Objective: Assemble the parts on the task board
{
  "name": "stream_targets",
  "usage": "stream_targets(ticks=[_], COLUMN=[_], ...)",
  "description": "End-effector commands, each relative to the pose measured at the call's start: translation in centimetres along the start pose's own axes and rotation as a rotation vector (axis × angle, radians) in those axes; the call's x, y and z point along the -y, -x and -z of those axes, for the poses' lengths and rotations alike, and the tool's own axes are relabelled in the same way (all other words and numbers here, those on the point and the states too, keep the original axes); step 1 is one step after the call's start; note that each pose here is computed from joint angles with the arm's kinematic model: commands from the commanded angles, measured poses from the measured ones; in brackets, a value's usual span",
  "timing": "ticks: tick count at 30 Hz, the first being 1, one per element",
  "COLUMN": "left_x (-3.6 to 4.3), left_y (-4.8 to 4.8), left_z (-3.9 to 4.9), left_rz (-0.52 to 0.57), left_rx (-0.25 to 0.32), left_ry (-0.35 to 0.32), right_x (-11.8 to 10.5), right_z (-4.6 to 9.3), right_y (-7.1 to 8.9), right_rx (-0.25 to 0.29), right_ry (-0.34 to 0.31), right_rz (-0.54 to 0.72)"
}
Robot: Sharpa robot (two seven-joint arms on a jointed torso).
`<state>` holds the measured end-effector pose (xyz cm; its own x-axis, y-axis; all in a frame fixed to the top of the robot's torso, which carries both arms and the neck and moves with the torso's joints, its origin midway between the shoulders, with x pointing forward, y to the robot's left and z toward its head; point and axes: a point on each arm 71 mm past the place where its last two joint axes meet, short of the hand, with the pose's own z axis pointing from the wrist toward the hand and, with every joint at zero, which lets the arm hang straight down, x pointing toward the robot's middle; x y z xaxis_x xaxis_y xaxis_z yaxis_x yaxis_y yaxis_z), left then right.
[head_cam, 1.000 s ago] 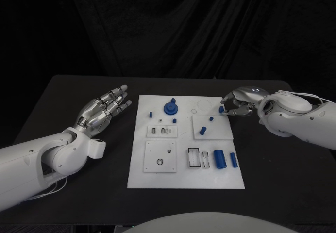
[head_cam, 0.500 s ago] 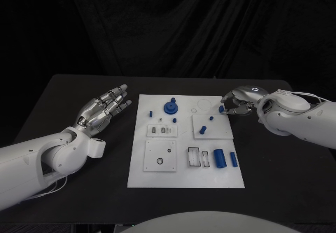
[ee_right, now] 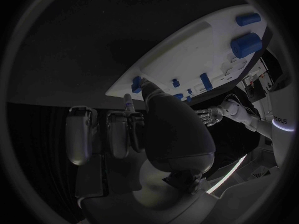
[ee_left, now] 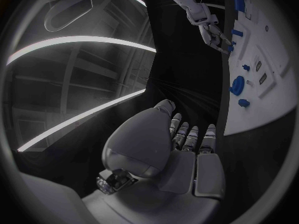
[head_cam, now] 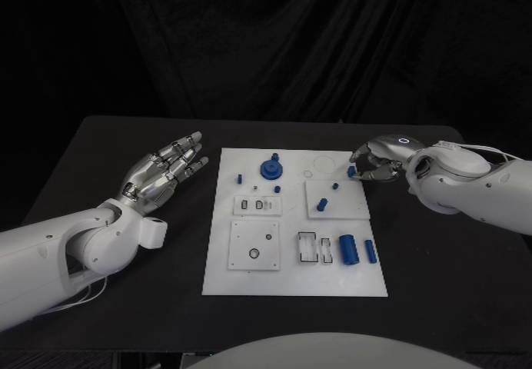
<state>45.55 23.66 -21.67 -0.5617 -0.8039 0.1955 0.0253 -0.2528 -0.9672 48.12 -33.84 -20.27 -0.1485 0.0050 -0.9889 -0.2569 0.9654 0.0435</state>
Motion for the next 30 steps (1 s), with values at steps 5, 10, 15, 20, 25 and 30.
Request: stream_targets(ticks=[5,10,15,20,25,30], left_x=[0.15,0.15,0.14,0.12,0.1,0.09], left_y=[-0.22,-0.2,-0.18,-0.19,-0.2,-0.19], left_z=[-0.03,0.0,0.02,0.01,0.0,0.01], left_rz=[0.014,0.015,0.016,0.017,0.018,0.018], left_rx=[-0.018,-0.019,-0.019,-0.021,-0.022,-0.022], left_ry=[-0.03,-0.029,-0.028,-0.027,-0.025,-0.024], right_x=[-0.14,-0.21,-0.25,-0.27,-0.27,-0.28], right_z=[-0.14,-0.22,-0.29,-0.36,-0.45,-0.51], right_y=[-0.26,-0.38,-0.45,-0.49,-0.53,-0.54], right_rx=[0.008,0.008,0.009,0.007,0.006,0.008], right_ry=[0.002,0.004,0.004,0.003,0.002,0.002], right_rz=[0.005,0.004,0.004,0.005,0.006,0.006])
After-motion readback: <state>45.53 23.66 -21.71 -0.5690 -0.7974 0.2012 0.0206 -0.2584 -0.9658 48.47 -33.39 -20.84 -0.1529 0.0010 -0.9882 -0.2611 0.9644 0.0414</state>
